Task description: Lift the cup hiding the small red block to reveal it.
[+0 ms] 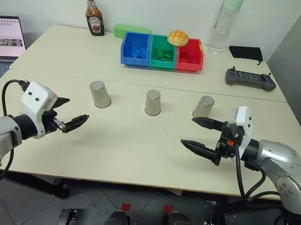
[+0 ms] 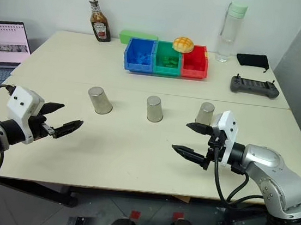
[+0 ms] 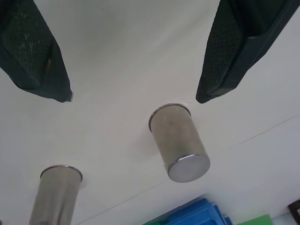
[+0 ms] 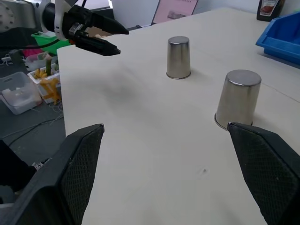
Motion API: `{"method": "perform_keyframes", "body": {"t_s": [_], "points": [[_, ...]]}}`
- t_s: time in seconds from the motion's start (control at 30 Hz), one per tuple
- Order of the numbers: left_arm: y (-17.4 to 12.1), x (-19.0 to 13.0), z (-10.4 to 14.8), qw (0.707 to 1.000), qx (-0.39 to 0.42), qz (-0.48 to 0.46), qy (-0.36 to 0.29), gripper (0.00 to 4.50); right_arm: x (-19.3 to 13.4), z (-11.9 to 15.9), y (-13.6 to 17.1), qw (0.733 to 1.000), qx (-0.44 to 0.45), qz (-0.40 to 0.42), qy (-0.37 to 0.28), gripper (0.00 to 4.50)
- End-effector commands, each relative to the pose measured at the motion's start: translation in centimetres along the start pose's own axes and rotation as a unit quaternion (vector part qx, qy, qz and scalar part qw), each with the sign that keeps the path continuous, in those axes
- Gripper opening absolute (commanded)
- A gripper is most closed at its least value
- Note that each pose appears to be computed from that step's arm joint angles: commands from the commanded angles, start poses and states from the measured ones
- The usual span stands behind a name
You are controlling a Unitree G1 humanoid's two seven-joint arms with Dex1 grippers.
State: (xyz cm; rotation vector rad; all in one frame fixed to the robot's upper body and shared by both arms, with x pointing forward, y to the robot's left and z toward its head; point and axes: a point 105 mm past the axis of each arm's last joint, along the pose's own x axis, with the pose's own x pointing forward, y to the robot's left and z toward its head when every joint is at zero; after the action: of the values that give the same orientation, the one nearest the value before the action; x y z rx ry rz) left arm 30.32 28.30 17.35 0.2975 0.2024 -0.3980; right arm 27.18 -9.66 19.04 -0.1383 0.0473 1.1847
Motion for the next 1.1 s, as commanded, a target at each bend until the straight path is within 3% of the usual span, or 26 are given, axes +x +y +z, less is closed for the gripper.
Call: {"method": "perform_keyframes", "body": {"t_s": [0.03,0.17,0.43,0.73,1.1], "points": [[0.9,1.4,0.1,1.0,-0.003,0.028,0.004,4.5,1.0,1.6,0.8,0.999,-0.016,0.028,-0.021,4.47],[2.2,3.2,-0.2,0.998,-0.001,0.056,0.013,4.5,1.6,1.8,1.1,0.999,-0.013,0.044,-0.02,4.47],[2.2,7.5,0.1,0.999,-0.039,0.028,0.005,4.5,2.1,1.7,2.1,0.996,-0.025,0.087,-0.002,4.47],[3.0,10.4,1.2,0.999,-0.032,0.027,-0.008,4.5,2.3,2.1,2.5,0.994,-0.038,0.104,0.001,4.47],[3.1,13.0,0.5,0.998,-0.039,0.04,0.011,4.5,2.5,2.5,2.7,0.993,-0.041,0.108,-0.001,4.47]]}}
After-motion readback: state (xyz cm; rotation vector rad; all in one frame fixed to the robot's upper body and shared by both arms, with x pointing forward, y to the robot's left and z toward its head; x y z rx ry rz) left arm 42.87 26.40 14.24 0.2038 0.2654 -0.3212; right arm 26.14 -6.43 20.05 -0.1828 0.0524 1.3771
